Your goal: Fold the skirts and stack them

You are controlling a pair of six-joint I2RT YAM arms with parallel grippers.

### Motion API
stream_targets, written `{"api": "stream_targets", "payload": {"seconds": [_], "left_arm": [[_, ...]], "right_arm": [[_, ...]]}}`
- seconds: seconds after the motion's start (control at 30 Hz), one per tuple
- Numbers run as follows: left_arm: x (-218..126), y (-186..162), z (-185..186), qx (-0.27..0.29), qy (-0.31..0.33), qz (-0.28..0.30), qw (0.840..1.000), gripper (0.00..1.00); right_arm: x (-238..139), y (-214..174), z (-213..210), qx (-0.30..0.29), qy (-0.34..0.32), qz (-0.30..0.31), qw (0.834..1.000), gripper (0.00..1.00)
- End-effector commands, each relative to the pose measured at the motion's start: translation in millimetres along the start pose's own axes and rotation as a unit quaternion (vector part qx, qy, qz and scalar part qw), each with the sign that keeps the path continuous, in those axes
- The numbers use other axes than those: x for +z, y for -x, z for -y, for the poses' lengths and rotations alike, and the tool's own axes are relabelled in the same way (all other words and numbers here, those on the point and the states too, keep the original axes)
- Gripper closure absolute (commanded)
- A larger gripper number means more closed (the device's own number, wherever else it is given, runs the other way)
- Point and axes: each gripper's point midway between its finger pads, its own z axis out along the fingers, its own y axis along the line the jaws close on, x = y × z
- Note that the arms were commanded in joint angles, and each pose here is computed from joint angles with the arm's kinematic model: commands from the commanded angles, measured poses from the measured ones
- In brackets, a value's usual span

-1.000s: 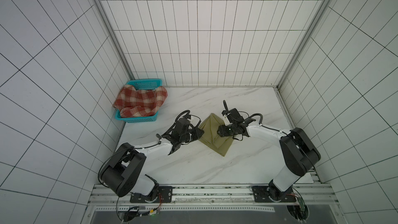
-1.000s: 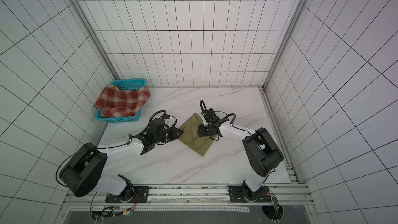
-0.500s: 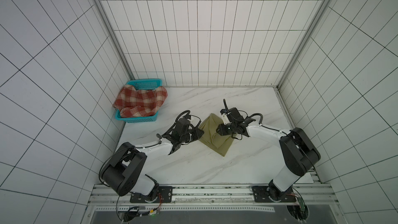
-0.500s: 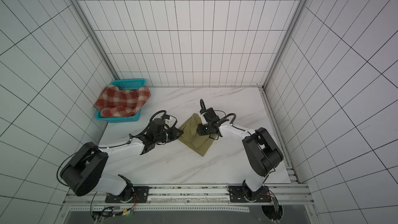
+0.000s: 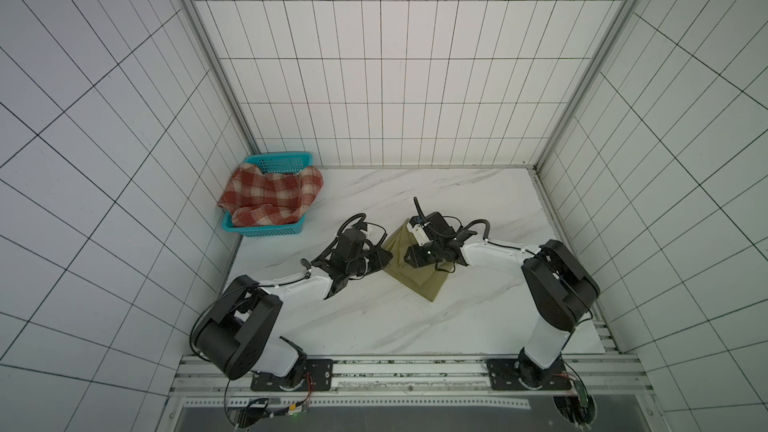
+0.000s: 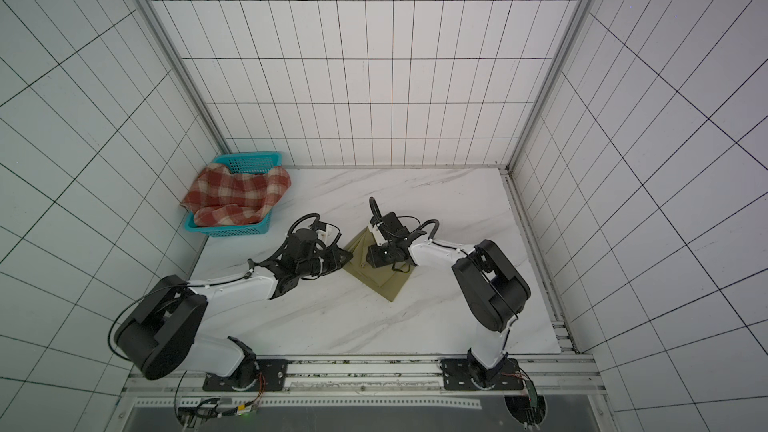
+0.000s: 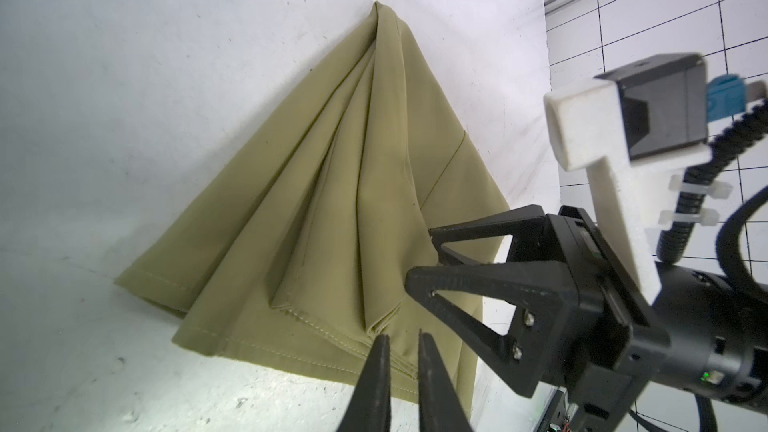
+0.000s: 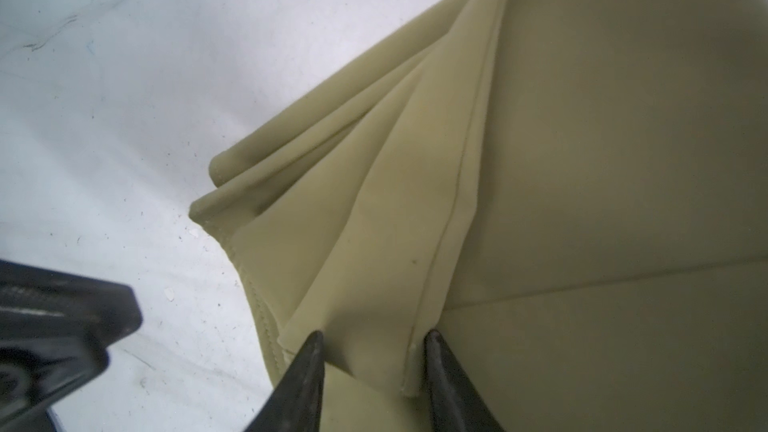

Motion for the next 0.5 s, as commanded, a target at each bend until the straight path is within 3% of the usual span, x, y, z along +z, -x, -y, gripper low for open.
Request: {"api": "stream_targets", "payload": {"seconds": [0.0, 0.47], "left_arm": [[-5.6, 4.9, -0.4, 0.007, 0.002, 0.014, 1.000, 0.85], [-6.3, 11.4, -0.1, 0.014, 0.005, 0.019, 1.000, 0.85]], "right_arm": [[-12.0, 42.7, -32.8, -0.025, 0.031, 0.048, 0.998, 0.55], [-21.7, 53.2, -54.9, -0.038, 0.055, 0.066, 0.996, 0.47]]}}
